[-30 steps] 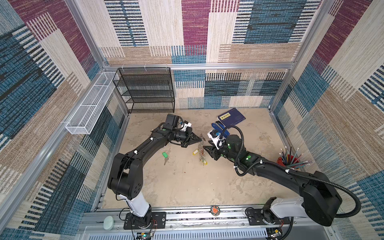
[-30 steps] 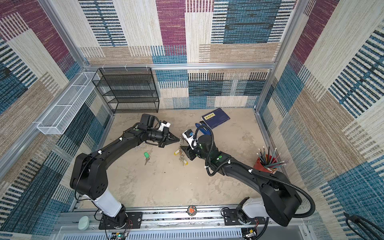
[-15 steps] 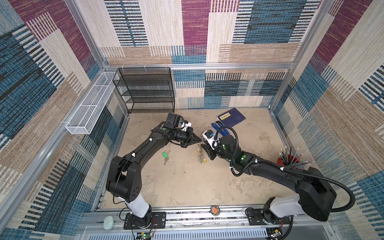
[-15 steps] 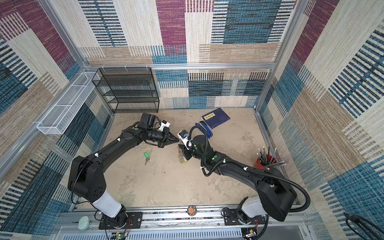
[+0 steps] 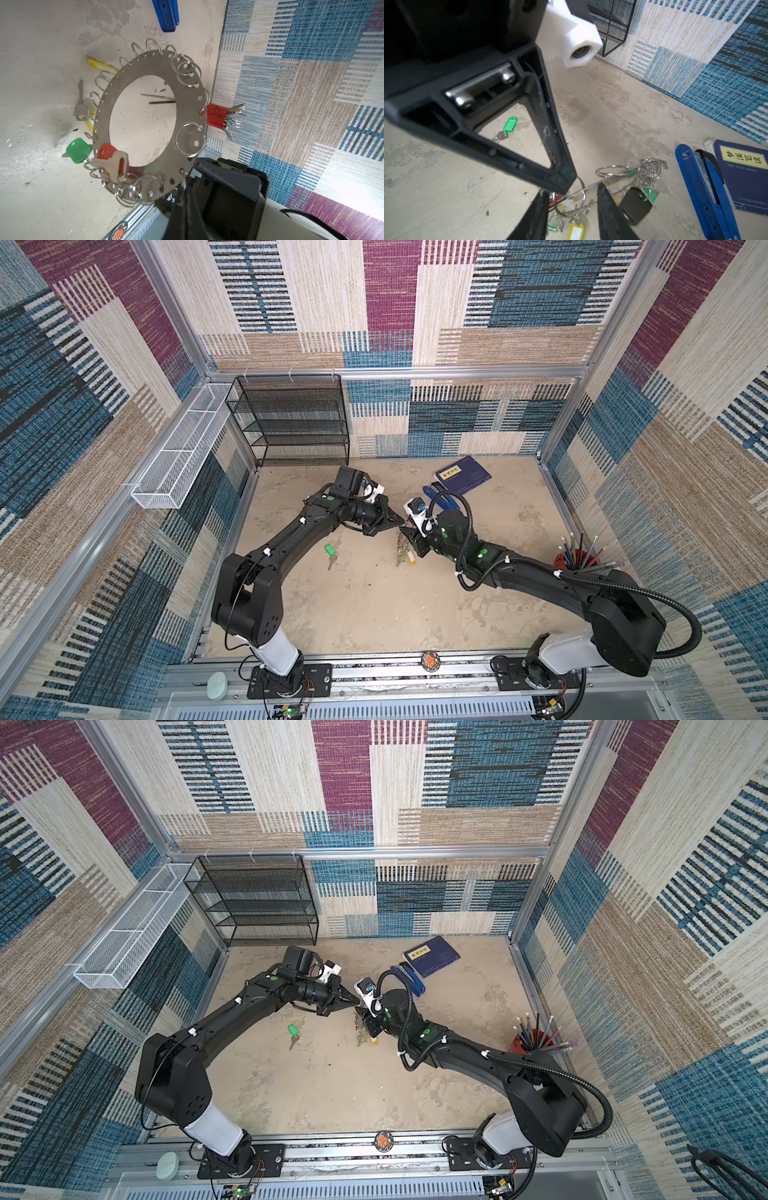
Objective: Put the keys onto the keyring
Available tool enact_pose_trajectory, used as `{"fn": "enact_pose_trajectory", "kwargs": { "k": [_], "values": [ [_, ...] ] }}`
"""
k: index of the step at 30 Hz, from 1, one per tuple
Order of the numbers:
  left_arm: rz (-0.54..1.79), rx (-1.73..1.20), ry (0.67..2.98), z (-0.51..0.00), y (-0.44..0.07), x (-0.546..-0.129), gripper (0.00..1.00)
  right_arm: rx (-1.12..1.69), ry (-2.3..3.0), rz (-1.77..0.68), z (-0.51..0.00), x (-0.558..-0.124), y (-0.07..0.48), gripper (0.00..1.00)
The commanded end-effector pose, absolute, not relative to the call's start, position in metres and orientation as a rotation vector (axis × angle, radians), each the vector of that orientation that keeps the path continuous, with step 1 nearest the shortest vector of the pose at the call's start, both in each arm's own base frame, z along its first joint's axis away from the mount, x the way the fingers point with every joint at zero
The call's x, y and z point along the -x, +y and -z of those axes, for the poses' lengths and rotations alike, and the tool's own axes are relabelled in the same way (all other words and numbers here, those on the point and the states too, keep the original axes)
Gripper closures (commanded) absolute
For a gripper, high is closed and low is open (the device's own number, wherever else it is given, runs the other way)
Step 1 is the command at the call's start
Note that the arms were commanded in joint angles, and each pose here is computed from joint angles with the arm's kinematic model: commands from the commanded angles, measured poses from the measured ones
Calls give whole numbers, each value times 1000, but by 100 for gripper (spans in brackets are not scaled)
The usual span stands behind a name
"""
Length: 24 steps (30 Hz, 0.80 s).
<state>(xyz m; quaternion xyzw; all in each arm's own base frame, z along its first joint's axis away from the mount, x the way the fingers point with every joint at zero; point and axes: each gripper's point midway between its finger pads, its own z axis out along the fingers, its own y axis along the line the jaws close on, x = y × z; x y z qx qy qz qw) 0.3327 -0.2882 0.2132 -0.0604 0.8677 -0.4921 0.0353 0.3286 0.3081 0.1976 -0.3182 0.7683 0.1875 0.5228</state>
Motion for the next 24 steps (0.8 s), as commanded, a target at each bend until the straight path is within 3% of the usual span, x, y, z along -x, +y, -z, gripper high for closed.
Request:
{"fn": "enact_pose_trajectory", "kwargs": {
  "k": [1,17,24],
  "values": [
    [1582,161,2633,-228,-294,-329,100,694,1851,-422,-199,-336,303,64],
    [1584,190,2616,-232,-293,-329,100,673,1849,-435,-200,-331,298,97],
    [1594,192,2612,-231,-294,-329,100,675,1861,-430,-195,-329,295,100]
  ]
}}
